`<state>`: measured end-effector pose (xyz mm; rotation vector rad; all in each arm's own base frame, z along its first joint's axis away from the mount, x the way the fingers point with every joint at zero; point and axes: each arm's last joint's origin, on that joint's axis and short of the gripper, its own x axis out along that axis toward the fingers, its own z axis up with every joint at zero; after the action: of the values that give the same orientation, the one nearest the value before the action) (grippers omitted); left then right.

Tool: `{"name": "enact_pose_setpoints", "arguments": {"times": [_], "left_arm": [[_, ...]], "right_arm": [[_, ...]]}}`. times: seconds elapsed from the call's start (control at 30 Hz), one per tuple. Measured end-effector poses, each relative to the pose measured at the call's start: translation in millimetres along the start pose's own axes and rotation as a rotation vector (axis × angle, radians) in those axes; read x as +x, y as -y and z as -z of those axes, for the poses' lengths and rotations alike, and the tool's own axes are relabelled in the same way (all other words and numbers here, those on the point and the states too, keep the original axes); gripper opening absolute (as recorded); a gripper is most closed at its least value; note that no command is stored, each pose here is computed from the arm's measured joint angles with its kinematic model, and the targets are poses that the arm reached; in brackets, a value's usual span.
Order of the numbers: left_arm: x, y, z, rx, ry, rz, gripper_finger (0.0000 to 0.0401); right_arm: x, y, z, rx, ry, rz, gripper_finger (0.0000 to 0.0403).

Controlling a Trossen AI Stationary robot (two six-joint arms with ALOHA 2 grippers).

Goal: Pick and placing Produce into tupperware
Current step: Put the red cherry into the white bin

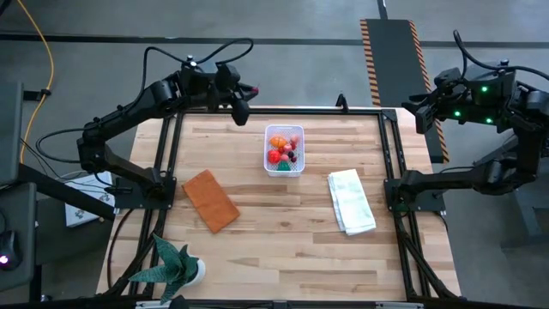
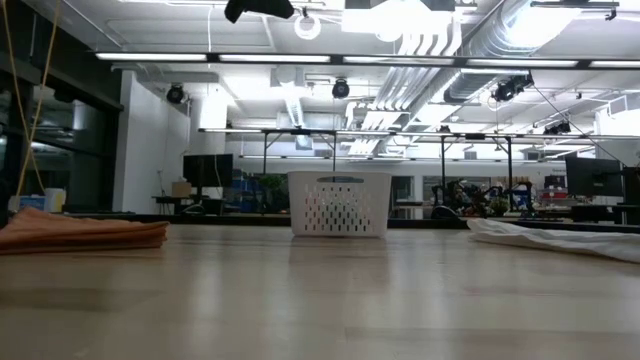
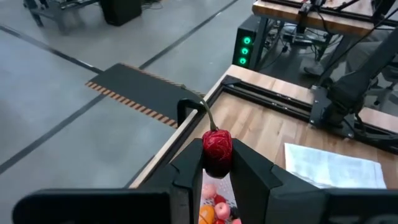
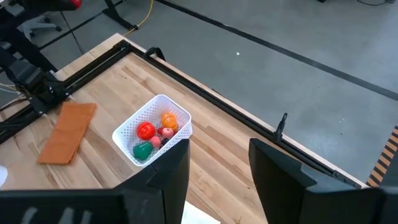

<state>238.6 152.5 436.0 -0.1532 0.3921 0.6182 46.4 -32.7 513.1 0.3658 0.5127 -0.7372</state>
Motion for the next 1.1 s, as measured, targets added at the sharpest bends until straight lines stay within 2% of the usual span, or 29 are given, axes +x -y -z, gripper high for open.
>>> {"name": "enact_pose_setpoints", "arguments": {"times": [0.6,0.7,1.1], "left_arm": [[1,0,0,0.025,-0.004,-0.007,0.0063],[9,1,3,0.068,-0.025,0.018,0.0063],[52,4,17,0.072,-0.125,0.063,0.0063]], "right_arm": [[0,0,0,-0.008,0.0,0.0,0.0158],[0,0,0,-0.01,0.0,0.0,0.0158],[0,0,0,-0.021,-0.001,0.0,0.0158]]}}
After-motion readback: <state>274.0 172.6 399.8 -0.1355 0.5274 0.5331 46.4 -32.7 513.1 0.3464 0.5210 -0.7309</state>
